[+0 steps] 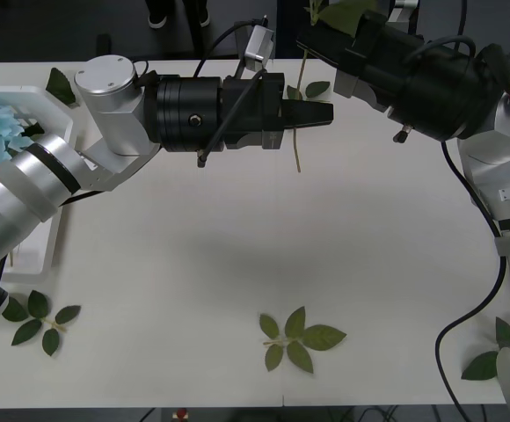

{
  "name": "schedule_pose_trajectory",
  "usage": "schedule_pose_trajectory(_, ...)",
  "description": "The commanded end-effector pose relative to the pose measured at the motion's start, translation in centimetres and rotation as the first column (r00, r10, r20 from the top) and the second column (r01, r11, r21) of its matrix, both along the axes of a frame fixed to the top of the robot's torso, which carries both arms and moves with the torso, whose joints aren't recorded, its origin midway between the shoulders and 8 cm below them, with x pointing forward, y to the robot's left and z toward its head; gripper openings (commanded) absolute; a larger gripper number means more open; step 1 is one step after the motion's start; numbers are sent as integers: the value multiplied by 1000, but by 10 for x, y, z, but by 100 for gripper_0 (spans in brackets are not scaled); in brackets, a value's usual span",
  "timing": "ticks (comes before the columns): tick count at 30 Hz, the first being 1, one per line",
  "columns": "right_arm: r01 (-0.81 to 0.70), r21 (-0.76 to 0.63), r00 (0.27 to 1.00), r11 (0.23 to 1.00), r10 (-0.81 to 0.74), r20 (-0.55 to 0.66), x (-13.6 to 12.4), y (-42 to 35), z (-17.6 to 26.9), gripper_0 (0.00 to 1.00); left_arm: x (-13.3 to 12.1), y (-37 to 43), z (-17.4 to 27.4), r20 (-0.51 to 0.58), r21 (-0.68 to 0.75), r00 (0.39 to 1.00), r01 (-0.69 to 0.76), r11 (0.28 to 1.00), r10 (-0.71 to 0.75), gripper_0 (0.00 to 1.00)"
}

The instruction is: Place the red flowers into the right box and the blue flowers into the left box. If a person shows an open palm, hand one flower to the person first, then continue sorting.

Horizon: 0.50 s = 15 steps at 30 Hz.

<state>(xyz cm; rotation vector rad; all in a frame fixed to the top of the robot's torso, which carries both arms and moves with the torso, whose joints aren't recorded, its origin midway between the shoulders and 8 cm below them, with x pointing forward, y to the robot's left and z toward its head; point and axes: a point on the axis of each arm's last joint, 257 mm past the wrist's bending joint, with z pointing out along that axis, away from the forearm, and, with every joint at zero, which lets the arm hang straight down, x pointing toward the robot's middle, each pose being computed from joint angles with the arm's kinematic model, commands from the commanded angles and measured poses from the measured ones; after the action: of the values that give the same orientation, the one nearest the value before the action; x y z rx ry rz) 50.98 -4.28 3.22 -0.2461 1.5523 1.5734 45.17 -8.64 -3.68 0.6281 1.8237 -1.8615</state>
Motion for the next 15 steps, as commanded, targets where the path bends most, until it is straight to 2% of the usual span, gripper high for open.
schedule_pose_trajectory(1, 9, -4, 998, 1000, -9, 55, -3, -2, 12, 0, 0, -6, 23, 49, -10, 999, 15, 1000, -14, 0)
schedule_pose_trajectory(2, 8, -2, 998, 1000, -8, 55, -3, -2, 12, 0, 0, -5, 24, 48, -11, 999, 14, 1000, -13, 0)
schedule_pose_trajectory(3, 10, 0, 998, 1000, -10, 55, -3, -3, 13, 12, 0, -5, 24, 48, -11, 999, 14, 1000, -13, 0)
schedule_pose_trajectory(4, 11, 1, 998, 1000, -11, 56, -3, -3, 14, 30, 0, -5, 24, 50, -12, 999, 13, 1000, -12, 0)
schedule_pose_trajectory(5, 12, 3, 998, 1000, -12, 56, -3, -4, 14, 42, 0, -5, 24, 50, -11, 999, 14, 1000, -13, 0)
schedule_pose_trajectory(6, 14, 9, 998, 1000, -15, 58, -2, -6, 16, 58, 0, -5, 24, 49, -12, 999, 14, 1000, -13, 0)
schedule_pose_trajectory(8, 16, 16, 998, 1000, -17, 60, -2, -11, 20, 65, 0, -4, 24, 49, -11, 999, 13, 1000, -12, 0)
schedule_pose_trajectory(15, 4, -15, 998, 1000, -3, 67, -9, -40, 22, 65, 4, 1, 23, 53, -4, 999, 3, 1000, -3, 0)
